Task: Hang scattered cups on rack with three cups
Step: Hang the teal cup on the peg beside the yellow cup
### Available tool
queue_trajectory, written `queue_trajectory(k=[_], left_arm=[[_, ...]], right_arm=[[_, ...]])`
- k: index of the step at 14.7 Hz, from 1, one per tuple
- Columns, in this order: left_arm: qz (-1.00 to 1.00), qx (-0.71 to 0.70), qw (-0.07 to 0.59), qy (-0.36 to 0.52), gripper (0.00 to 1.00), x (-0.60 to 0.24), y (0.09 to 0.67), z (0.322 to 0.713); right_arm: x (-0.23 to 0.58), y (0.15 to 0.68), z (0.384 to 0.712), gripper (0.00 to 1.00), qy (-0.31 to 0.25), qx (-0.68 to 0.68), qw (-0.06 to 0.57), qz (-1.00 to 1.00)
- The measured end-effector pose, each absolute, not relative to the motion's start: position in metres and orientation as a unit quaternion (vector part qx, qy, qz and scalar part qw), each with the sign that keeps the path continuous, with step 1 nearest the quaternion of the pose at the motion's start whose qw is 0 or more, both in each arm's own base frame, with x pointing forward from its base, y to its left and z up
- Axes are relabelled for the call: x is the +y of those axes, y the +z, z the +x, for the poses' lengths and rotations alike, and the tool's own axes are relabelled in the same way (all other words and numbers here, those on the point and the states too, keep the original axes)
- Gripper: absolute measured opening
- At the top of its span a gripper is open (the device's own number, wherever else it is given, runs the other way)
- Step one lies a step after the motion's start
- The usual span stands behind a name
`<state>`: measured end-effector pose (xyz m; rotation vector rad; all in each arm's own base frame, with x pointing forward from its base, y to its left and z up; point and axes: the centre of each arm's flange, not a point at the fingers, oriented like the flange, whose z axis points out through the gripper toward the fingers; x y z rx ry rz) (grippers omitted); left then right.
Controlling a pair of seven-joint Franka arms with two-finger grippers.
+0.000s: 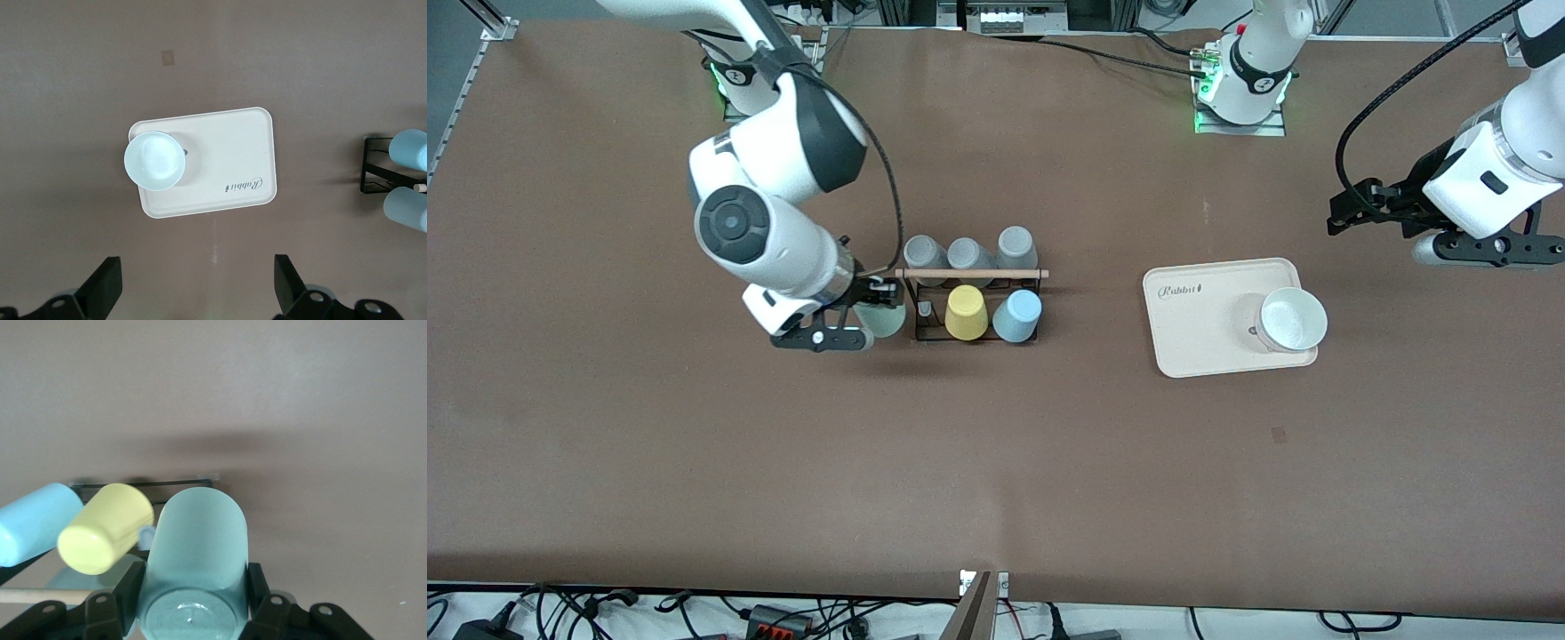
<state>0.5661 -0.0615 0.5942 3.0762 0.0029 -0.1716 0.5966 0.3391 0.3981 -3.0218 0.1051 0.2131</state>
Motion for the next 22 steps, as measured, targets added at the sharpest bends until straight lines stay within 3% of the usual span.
queue_trajectory(k=[6,22], left_arm=[[0.998,0.001,0.030,-0.056,1.00,-0.061,0.594,0.566],[0.998,0.000,0.030,-0.056,1.00,-0.061,0.594,0.566]], right_arm=[[0.380,0.379,0.580,0.67,0.068,0.060,0.054,-0.994],[0.388,0.315,0.585,0.67,0.083,0.086,0.038,-0.992]])
